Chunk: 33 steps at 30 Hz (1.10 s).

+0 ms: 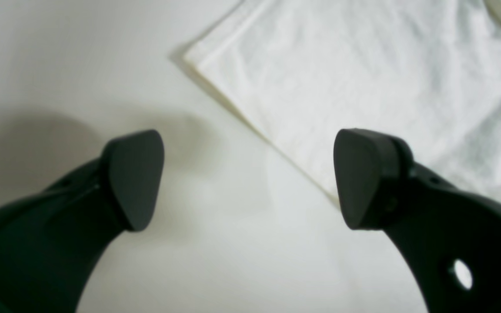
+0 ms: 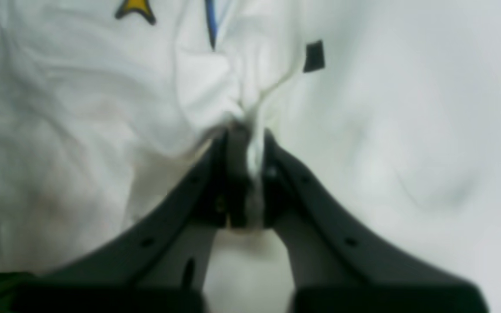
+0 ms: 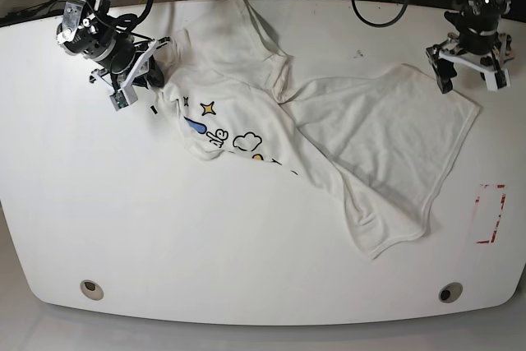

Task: Fold the T-shirt properly
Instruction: 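Pull the hem with the left gripper away from the right gripper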

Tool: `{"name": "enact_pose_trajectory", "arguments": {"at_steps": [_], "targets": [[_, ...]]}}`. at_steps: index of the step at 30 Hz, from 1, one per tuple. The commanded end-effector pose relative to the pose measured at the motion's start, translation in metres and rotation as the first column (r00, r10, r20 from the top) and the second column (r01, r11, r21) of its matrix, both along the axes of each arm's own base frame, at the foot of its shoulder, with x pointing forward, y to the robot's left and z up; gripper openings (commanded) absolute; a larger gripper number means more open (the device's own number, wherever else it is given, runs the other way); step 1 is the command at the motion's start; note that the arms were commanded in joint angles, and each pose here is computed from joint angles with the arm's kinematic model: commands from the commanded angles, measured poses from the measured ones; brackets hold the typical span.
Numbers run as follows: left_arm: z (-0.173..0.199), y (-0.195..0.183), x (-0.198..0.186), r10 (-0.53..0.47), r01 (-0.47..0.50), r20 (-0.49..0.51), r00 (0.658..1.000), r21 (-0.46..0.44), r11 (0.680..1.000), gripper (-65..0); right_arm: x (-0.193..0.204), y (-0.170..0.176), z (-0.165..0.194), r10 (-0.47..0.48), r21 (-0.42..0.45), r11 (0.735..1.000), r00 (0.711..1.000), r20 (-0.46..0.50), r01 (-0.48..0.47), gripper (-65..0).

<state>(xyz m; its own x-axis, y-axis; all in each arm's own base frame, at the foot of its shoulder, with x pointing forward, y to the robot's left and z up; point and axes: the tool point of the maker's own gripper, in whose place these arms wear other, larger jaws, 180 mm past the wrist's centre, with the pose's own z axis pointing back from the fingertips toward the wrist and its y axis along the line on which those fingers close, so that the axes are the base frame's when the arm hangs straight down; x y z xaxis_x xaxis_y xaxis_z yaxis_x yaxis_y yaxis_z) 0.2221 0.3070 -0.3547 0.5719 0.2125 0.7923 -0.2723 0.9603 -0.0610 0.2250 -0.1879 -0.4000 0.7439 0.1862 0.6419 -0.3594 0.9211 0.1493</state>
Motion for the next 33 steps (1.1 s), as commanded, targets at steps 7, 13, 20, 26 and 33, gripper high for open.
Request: {"name": "enact_pose_trajectory", "arguments": {"at_steps": [7,13,20,26,33], "targets": [[0.0,0.049,0.04,0.053,-0.053,0.035,0.998,-0.003,0.999,-7.6,0.009,-0.001,0.013,0.005,0.004,1.0,0.999,0.052,-0.005,-65.0],[-0.024,0.049,0.051,0.046,-0.046,-0.019,0.999,-0.048,0.998,-7.6,0.008,-0.003,0.013,-0.001,0.005,1.0,0.999,0.051,0.001,-65.0],[-0.05,0.038,0.051,0.007,-0.014,-0.068,0.998,-0.102,0.995,-7.6,0.008,-0.003,0.013,-0.001,0.006,1.0,0.999,0.05,0.001,-65.0],[-0.065,0.017,0.052,-0.07,0.056,-0.103,0.992,-0.129,0.99,-7.8,0.007,-0.003,0.012,-0.001,0.006,1.0,0.999,0.048,0.001,-65.0],[-0.072,0.002,0.072,-0.104,0.087,-0.103,0.989,-0.163,0.983,-14.0,0.007,-0.003,0.012,-0.003,0.008,1.0,0.999,0.05,0.003,-65.0]]}}
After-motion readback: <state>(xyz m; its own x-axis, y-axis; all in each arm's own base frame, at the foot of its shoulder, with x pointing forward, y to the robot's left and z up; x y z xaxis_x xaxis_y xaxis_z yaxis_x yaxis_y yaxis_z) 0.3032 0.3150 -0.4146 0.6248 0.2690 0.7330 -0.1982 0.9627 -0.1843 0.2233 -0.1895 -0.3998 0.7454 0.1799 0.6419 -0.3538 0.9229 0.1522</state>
